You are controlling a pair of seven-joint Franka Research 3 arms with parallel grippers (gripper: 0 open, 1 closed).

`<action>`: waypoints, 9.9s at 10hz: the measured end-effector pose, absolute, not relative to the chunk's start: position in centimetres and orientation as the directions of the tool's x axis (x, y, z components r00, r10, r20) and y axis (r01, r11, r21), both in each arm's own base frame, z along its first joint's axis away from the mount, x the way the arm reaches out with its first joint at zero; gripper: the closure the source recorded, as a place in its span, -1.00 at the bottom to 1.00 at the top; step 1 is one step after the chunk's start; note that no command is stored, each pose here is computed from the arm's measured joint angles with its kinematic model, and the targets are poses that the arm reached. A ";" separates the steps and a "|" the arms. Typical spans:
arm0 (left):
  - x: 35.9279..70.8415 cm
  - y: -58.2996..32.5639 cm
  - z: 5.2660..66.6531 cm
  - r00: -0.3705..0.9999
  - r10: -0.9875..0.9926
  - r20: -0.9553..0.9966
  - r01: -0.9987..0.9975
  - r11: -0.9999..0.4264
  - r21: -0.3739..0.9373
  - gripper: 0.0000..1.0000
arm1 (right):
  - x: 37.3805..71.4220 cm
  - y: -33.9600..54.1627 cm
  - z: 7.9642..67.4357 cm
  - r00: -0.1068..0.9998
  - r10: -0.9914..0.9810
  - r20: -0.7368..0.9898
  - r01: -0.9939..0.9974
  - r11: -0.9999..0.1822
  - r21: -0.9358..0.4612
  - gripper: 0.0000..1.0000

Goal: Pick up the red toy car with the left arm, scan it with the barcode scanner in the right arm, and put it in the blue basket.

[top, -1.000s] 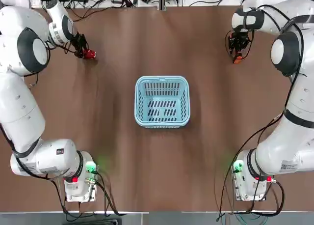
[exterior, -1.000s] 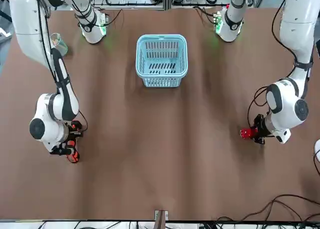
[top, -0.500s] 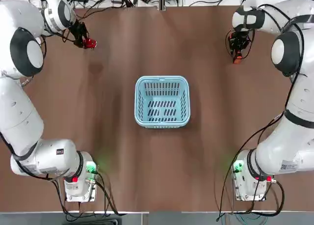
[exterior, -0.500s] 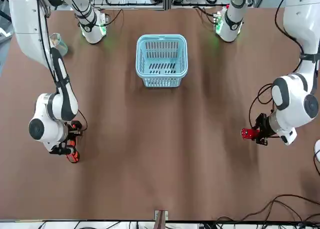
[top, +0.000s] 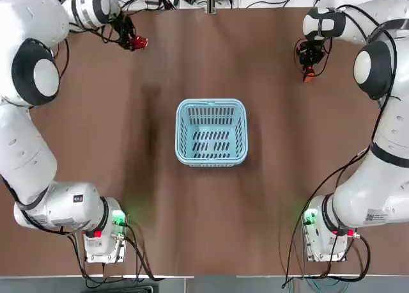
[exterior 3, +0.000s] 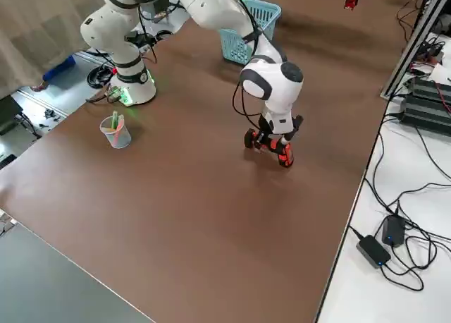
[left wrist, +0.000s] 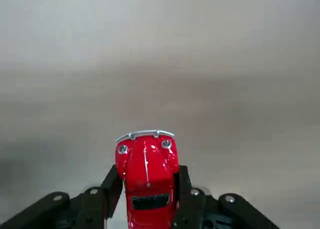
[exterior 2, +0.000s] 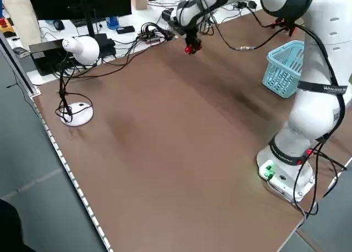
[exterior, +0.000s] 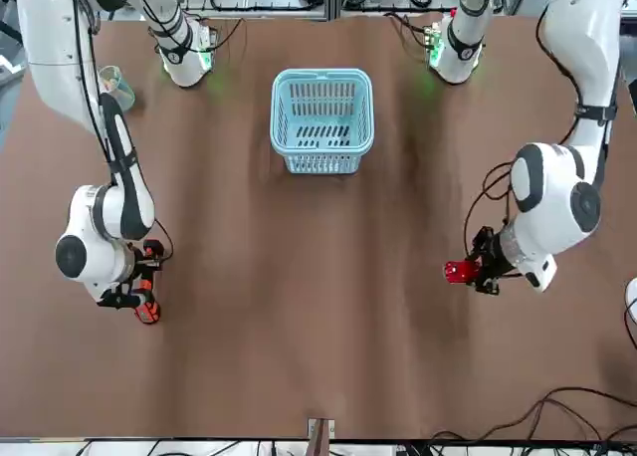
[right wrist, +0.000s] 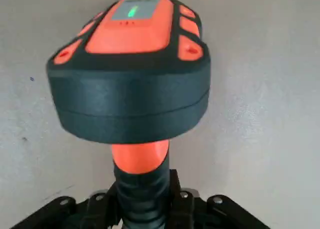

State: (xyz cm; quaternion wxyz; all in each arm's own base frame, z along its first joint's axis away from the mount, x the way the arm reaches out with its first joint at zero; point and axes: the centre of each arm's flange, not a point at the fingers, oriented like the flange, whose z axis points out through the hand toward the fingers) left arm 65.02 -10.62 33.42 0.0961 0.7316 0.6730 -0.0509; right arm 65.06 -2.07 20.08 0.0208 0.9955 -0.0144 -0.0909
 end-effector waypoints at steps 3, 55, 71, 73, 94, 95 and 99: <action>63.6 -20.3 38.8 0.115 0.972 -0.203 0.993 -0.109 0.041 0.02 | 65.1 -2.0 20.1 0.983 -0.032 -0.180 -0.024 -0.999 0.044 0.29; 45.9 -50.3 48.0 0.166 0.982 -0.086 0.984 -0.171 -0.058 0.02 | 61.2 18.5 45.3 0.864 0.134 -0.485 -0.122 -0.879 -0.460 0.29; 26.7 -52.2 30.2 0.418 0.909 -0.008 0.908 -0.418 -0.041 0.02 | 71.1 -6.3 28.6 0.996 -0.047 -0.079 -0.050 -0.998 -0.028 0.29; 29.3 -52.1 28.7 0.425 0.905 -0.013 0.904 -0.425 -0.047 0.02 | 71.4 -6.4 25.7 0.997 -0.034 -0.071 -0.034 -0.999 -0.003 0.29; 33.2 -52.4 37.6 0.430 0.903 -0.018 0.903 -0.430 -0.020 -1.00 | 71.8 -7.3 19.3 0.998 -0.021 -0.051 -0.020 -0.999 0.026 -0.49; 35.8 -51.4 41.1 0.400 0.916 -0.017 0.916 -0.400 -0.012 -1.00 | 72.2 -7.3 20.0 0.999 -0.021 -0.041 -0.020 -0.999 0.027 -0.52; 46.9 -44.3 49.0 0.342 0.938 -0.053 0.938 -0.338 0.073 -1.00 | 73.2 -6.9 25.4 1.000 -0.017 0.000 -0.017 -1.000 0.026 -1.00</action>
